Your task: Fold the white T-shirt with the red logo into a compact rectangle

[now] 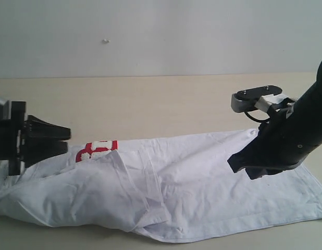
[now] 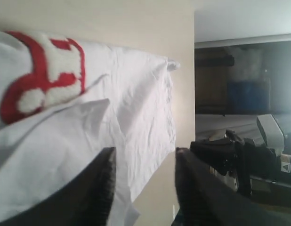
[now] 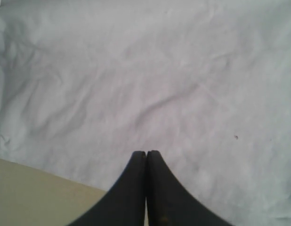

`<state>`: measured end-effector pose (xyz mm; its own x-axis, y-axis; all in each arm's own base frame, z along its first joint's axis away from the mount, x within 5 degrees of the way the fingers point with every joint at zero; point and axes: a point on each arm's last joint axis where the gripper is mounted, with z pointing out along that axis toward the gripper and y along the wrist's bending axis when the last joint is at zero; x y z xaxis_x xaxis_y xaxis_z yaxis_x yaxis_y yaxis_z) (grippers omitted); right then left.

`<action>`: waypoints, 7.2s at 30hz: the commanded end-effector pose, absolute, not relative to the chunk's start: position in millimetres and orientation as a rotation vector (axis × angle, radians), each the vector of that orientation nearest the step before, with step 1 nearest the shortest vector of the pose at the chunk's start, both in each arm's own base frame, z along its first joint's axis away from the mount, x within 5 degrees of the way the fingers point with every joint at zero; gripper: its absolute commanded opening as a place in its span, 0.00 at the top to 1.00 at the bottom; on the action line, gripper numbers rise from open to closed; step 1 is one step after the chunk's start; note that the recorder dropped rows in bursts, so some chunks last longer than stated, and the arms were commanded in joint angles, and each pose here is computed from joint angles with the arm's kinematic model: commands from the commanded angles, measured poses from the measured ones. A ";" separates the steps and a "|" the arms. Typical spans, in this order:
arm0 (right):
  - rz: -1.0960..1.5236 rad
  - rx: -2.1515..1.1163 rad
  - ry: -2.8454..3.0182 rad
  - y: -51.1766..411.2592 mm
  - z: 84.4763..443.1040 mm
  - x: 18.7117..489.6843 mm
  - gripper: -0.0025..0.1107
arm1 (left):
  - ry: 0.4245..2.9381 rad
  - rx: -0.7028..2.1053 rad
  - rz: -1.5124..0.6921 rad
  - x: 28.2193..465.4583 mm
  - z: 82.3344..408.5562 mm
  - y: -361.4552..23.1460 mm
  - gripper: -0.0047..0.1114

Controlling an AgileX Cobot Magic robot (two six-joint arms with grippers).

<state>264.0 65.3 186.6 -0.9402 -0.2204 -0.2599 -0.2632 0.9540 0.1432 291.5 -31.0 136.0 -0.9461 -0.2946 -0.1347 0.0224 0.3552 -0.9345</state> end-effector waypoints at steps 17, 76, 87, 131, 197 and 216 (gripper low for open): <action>0.320 -0.303 2.864 67.5 188.3 262.5 0.98 | 2.588 -0.484 -0.894 256.8 134.0 96.7 0.45; 0.325 -0.311 2.875 67.7 188.2 261.4 0.98 | 2.570 -0.469 -1.173 267.9 141.8 84.3 0.96; 0.200 -0.326 2.821 61.0 188.8 267.3 0.98 | 2.276 -0.318 -1.401 281.2 196.4 43.9 0.96; 0.087 -0.191 2.723 49.5 223.6 256.1 0.98 | 2.607 0.936 -1.259 288.4 157.3 -282.9 0.62; 0.108 -0.207 2.451 54.2 225.5 281.8 0.98 | 2.495 0.663 -0.803 295.9 224.3 -188.0 0.90; 0.138 -0.175 2.128 33.6 265.8 172.9 0.98 | 2.011 0.164 -0.472 184.6 265.1 -89.0 0.96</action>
<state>184.6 36.7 266.0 -0.5675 -0.0691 -0.8205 -0.1778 0.9833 0.0401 198.6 -101.8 262.1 -0.5313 -0.0313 -0.8466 0.3546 0.8993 -0.2558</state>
